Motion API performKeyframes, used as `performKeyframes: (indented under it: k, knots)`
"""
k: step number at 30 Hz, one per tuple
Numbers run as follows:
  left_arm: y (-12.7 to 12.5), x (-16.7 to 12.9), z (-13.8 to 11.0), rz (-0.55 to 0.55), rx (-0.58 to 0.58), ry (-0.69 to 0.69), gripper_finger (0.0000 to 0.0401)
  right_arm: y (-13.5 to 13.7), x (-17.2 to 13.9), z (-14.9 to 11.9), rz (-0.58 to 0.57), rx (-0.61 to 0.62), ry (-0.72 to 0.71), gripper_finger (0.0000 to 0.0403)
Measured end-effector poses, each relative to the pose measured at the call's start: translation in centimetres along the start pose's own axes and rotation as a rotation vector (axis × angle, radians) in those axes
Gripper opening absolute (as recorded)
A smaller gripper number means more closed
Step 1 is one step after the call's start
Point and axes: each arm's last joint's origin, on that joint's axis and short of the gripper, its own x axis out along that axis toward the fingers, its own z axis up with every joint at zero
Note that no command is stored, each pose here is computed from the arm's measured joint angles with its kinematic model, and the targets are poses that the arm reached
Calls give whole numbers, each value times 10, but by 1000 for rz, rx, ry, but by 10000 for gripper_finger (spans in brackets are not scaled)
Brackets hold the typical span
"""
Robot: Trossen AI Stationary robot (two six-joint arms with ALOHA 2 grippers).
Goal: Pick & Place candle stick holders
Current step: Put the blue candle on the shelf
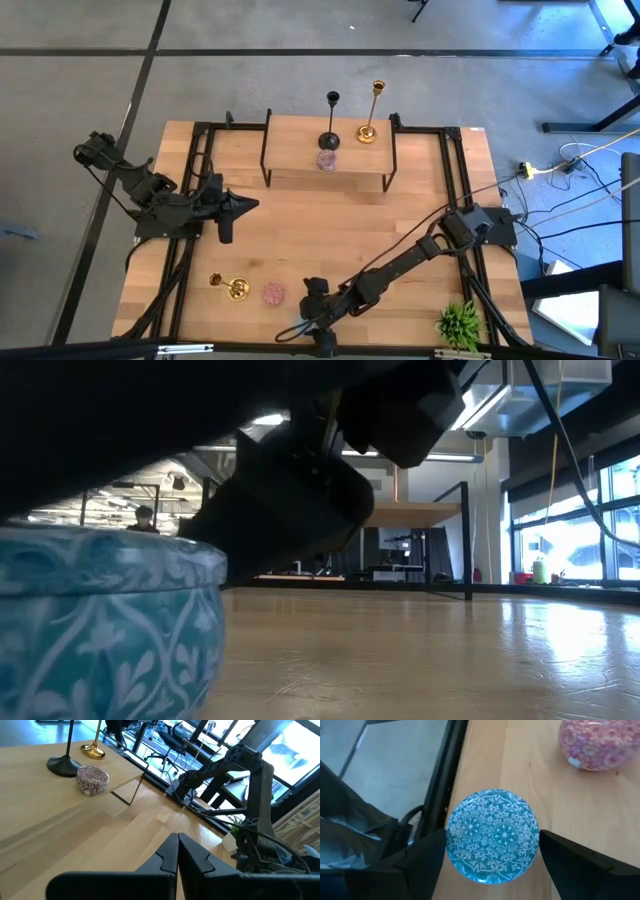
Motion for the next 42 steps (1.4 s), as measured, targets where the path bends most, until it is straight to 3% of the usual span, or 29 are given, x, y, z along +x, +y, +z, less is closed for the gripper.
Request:
performKeyframes:
  k: [6,14,21,34,42]
  knots:
    - [0,0,0,-1,-3,1,2,-5,-3,-3,-80,41,39,314]
    - [0,0,0,-9,-7,10,2,-20,-8,-18,-293,101,161,311]
    - [0,0,-1,-13,-5,15,3,-26,-12,-8,-273,165,158,311]
    - [-2,-2,-3,-36,3,32,1,-33,-29,44,-295,73,94,311]
    - [-6,-8,-6,-48,15,21,1,-37,-31,52,-265,61,89,323]
